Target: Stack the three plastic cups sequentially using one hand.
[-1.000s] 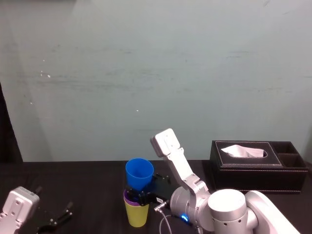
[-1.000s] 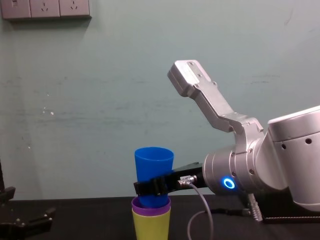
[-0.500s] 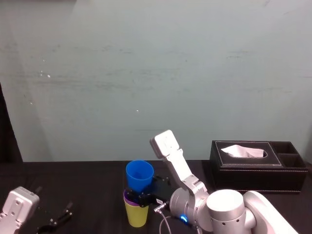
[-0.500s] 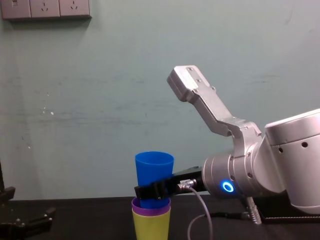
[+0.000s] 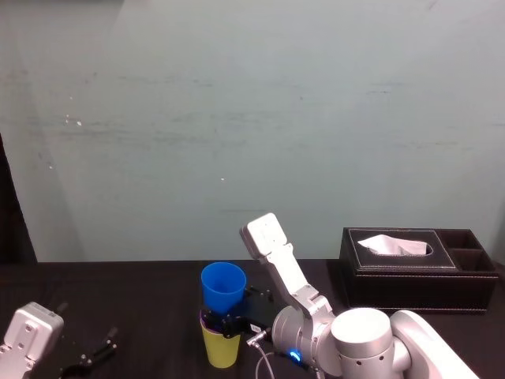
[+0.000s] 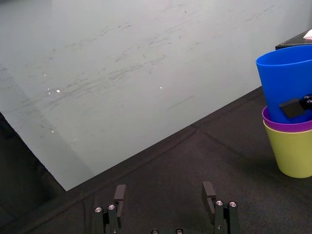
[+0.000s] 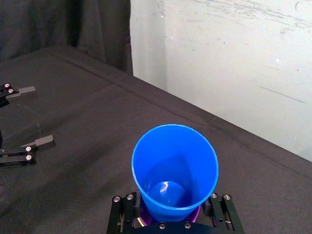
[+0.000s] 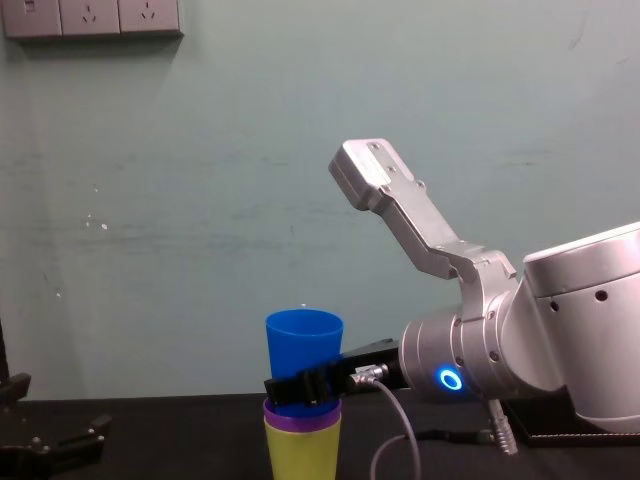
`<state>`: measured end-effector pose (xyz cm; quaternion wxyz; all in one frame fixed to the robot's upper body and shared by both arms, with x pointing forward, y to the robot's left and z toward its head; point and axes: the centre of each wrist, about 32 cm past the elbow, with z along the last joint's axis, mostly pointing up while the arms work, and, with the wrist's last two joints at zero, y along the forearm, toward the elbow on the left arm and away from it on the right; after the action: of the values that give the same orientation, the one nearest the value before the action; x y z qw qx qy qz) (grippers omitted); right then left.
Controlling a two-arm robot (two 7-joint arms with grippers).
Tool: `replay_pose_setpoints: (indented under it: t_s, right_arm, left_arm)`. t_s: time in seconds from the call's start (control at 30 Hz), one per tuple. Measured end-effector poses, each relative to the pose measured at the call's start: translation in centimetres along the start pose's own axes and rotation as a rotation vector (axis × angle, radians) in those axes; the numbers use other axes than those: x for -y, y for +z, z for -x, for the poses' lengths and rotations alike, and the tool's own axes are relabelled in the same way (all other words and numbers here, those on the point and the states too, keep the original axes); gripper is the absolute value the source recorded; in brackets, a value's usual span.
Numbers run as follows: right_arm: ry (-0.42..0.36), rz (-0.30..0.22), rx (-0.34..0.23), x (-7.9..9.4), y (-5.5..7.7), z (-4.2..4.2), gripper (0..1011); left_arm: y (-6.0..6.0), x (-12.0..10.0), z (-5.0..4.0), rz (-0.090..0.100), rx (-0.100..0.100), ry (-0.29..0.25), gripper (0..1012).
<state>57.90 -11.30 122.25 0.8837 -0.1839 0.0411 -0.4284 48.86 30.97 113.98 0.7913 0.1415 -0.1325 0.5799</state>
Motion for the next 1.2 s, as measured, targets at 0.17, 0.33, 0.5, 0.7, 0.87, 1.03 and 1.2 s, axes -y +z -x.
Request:
replay_pose_setpoints:
  t_s: [0.17, 0.33, 0.5, 0.7, 0.87, 1.03, 1.2]
  right_arm:
    - [0.000, -0.001, 0.000, 0.01, 0.02, -0.01, 690]
    - [-0.001, -0.001, 0.000, 0.03, 0.02, -0.03, 800]
    - [-0.001, -0.001, 0.000, 0.04, 0.02, -0.03, 953]
    - [-0.001, -0.001, 0.000, 0.05, 0.01, -0.02, 1002]
    - [-0.001, -0.001, 0.000, 0.05, 0.01, -0.02, 1002]
    - [-0.001, -0.001, 0.000, 0.05, 0.01, -0.01, 1002]
    - [-0.007, -0.008, -0.001, 0.13, -0.10, 0.03, 1002]
  left_arm:
    - [0.00, 0.00, 0.00, 0.000, 0.000, 0.000, 1000]
    - [0.00, 0.00, 0.00, 0.000, 0.000, 0.000, 1000]
    - [0.00, 0.00, 0.00, 0.000, 0.000, 0.000, 1000]
    - [0.00, 0.00, 0.00, 0.000, 0.000, 0.000, 1000]
    - [0.00, 0.00, 0.00, 0.000, 0.000, 0.000, 1000]
    - [0.00, 0.00, 0.00, 0.000, 0.000, 0.000, 1000]
    - [0.00, 0.00, 0.00, 0.000, 0.000, 0.000, 1000]
